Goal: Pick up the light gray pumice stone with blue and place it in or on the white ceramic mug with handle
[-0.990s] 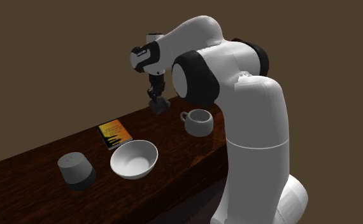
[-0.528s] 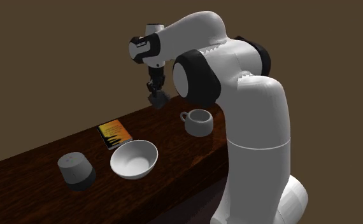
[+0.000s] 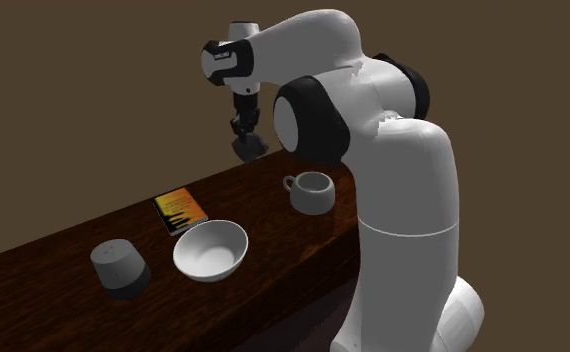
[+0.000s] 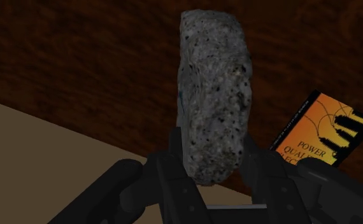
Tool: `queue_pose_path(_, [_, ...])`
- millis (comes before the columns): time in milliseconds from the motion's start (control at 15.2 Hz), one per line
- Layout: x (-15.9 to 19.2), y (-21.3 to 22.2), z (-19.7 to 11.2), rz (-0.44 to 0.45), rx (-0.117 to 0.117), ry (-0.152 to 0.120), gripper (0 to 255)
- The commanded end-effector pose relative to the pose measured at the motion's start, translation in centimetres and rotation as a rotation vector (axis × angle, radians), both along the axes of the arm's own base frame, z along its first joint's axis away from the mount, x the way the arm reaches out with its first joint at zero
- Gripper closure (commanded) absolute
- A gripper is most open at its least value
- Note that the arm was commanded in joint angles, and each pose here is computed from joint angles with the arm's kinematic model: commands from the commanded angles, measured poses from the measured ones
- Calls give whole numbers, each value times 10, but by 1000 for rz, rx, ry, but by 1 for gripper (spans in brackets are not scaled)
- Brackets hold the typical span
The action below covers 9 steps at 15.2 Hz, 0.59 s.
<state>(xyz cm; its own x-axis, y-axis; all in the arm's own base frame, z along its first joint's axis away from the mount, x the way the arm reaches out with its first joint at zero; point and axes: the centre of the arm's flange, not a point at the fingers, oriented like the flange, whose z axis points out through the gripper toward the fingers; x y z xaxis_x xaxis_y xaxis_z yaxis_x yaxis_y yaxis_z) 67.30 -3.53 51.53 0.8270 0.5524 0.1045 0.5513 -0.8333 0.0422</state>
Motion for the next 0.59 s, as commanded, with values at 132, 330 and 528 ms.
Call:
queue_pose_path(132, [-33, -34, 9, 0, 0, 0, 255])
queue_pose_path(330, [-60, -62, 13, 0, 0, 0, 255])
queue_pose_path(528, [-88, -90, 17, 0, 0, 0, 255])
